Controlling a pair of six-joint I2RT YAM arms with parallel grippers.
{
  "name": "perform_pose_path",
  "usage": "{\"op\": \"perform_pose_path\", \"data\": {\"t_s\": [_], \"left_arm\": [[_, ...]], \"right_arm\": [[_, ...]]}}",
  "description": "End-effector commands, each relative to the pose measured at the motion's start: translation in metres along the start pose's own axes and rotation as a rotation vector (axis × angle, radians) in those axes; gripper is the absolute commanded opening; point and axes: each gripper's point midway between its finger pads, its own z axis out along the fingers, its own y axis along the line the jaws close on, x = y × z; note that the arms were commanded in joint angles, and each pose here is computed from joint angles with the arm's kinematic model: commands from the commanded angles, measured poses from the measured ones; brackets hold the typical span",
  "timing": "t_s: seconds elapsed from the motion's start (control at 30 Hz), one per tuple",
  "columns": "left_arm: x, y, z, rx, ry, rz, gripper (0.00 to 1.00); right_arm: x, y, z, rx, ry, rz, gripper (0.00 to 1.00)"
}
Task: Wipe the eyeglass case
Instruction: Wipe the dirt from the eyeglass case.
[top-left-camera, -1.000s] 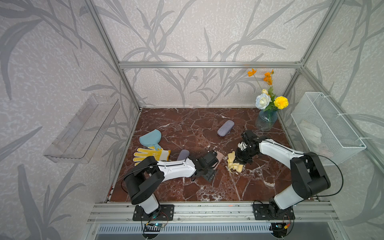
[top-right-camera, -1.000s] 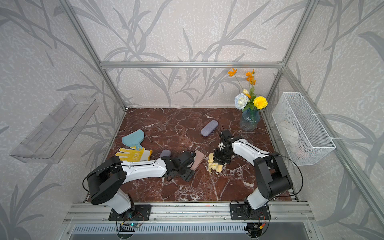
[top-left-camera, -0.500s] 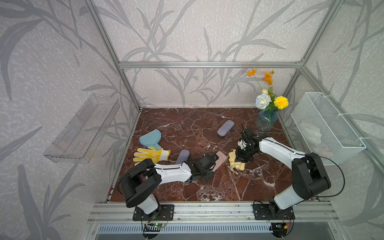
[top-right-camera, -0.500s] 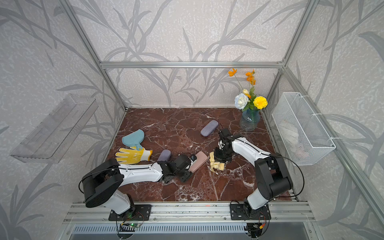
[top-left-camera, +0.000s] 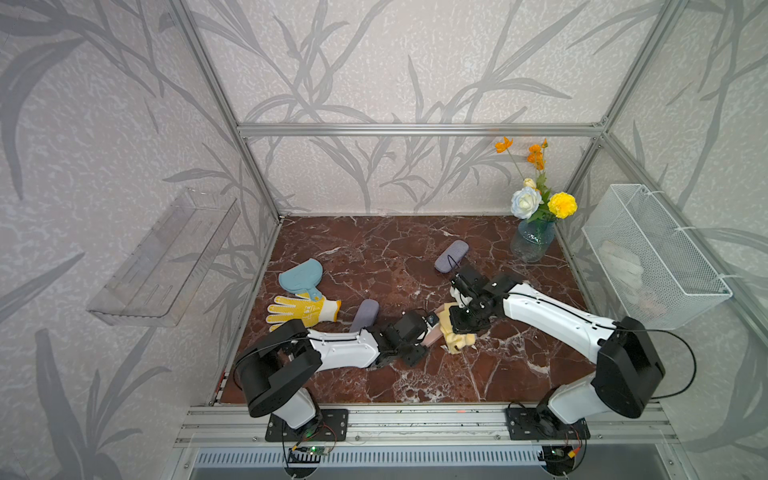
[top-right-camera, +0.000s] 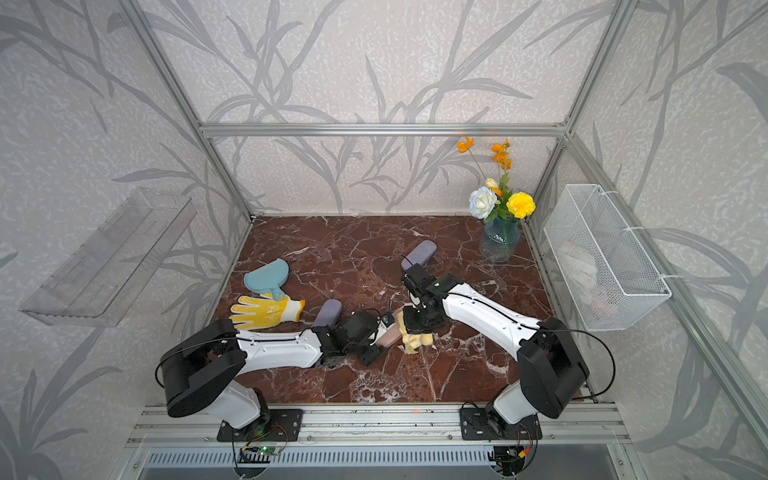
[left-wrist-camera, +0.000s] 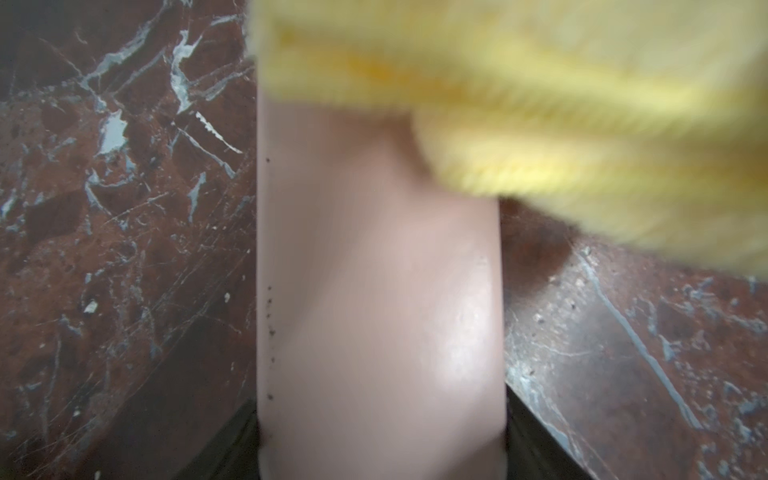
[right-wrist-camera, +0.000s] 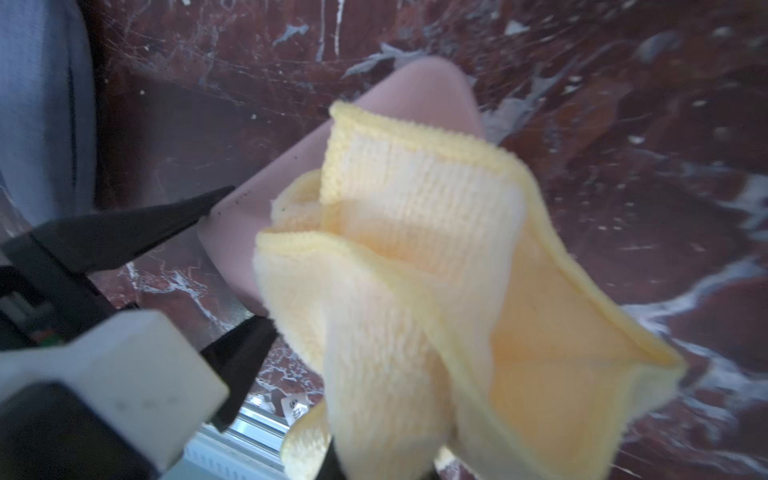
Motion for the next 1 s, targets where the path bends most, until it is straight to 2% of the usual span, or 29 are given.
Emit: {"op": "perform_pose_path", "data": {"t_s": [0.0, 0.07, 0.2, 0.23, 0.33, 0.4, 0.43, 0.57, 0.67, 0.8, 0.9, 0.97], "left_arm": [[-0.015, -0.004, -0.009, 0.024, -0.076, 0.027, 0.34], [-0.016, -0.006, -0.011, 0.034, -0.088, 0.034, 0.31], [-0.017, -0.008, -0.017, 0.045, -0.125, 0.040, 0.14], [-0.017, -0.008, -0.017, 0.043, -0.129, 0.038, 0.12], [-0.016, -0.008, -0.017, 0.046, -0.129, 0.040, 0.07], [-0.015, -0.008, -0.016, 0.045, -0.120, 0.042, 0.05], [-0.015, -0.007, -0.014, 0.040, -0.115, 0.042, 0.03], [-0.013, -0.004, -0.013, 0.023, -0.110, 0.034, 0.00], [-0.014, -0.001, -0.014, 0.008, -0.115, 0.025, 0.00], [-0.016, 0.000, -0.015, 0.001, -0.122, 0.022, 0.00], [-0.016, 0.001, -0.016, -0.004, -0.131, 0.021, 0.00], [-0.016, 0.001, -0.018, -0.005, -0.140, 0.020, 0.00]], "right_arm": [[-0.006, 0.033, 0.023, -0.155, 0.038, 0.104, 0.00], [-0.004, 0.030, 0.034, -0.152, 0.061, 0.118, 0.00], [-0.012, -0.026, 0.037, 0.039, 0.054, 0.113, 0.00], [-0.017, -0.047, 0.033, 0.114, 0.036, 0.116, 0.00], [-0.037, -0.095, 0.006, 0.387, -0.046, 0.005, 0.00], [-0.048, -0.102, -0.013, 0.499, -0.083, -0.080, 0.00], [-0.053, -0.095, -0.022, 0.509, -0.109, -0.120, 0.00], [-0.040, -0.046, -0.038, 0.360, -0.118, -0.213, 0.00], [-0.009, -0.008, -0.023, 0.117, -0.018, -0.123, 0.00], [0.012, 0.034, 0.012, -0.193, 0.096, 0.077, 0.00], [0.010, 0.029, 0.031, -0.220, 0.127, 0.123, 0.00], [0.008, 0.002, 0.040, -0.161, 0.131, 0.137, 0.00]]}}
